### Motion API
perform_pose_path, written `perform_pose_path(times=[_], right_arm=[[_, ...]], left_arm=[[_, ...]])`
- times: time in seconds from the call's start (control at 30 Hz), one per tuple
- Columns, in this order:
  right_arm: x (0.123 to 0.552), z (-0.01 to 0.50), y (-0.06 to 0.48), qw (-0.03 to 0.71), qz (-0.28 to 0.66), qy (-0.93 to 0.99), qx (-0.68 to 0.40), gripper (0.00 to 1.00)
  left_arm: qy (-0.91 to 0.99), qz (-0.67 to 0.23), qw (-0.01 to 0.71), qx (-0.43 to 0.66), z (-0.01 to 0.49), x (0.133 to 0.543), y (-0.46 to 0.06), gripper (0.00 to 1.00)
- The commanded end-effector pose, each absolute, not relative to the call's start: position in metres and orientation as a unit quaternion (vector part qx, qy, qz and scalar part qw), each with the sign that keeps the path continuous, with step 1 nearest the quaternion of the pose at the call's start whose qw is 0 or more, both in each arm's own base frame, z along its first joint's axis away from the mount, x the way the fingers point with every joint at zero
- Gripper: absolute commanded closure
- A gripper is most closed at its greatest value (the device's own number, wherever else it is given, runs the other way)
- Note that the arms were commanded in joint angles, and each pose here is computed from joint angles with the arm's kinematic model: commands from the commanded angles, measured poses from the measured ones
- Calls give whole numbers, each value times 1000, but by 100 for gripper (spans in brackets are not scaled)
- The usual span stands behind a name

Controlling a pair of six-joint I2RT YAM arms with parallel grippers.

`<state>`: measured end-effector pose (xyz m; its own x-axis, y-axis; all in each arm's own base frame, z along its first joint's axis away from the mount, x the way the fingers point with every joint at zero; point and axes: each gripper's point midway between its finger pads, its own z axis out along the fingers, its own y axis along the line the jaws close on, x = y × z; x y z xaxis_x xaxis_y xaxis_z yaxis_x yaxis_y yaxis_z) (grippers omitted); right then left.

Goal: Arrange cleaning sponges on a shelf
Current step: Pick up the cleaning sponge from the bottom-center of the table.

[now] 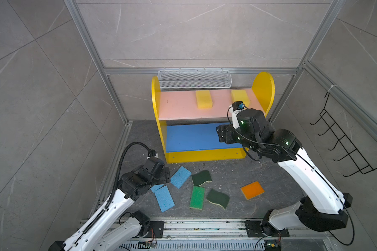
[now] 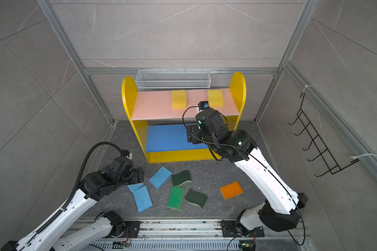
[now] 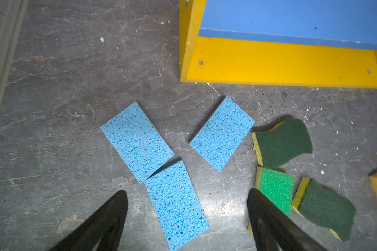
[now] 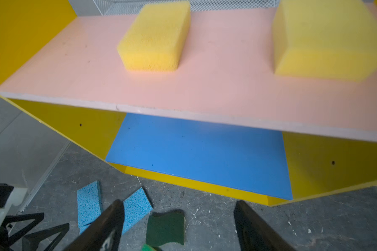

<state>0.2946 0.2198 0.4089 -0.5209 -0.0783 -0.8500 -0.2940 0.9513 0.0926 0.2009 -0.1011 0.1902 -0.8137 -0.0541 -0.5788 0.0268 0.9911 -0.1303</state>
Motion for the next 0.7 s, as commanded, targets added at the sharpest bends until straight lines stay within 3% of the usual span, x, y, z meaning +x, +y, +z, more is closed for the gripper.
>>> perform_pose_path(times=[0.0, 0.5, 0.67], right_arm=[[281, 385, 199, 468, 82, 875, -95, 18], [225, 214, 143, 357, 52, 933, -15, 15], [217, 179, 136, 332, 38, 943, -7, 13]], left_arm=[[960, -61, 272, 17, 176, 186, -114, 12], [958, -40, 271, 90, 122, 143, -199, 11], [953, -45, 286, 91, 108, 130, -226, 10]])
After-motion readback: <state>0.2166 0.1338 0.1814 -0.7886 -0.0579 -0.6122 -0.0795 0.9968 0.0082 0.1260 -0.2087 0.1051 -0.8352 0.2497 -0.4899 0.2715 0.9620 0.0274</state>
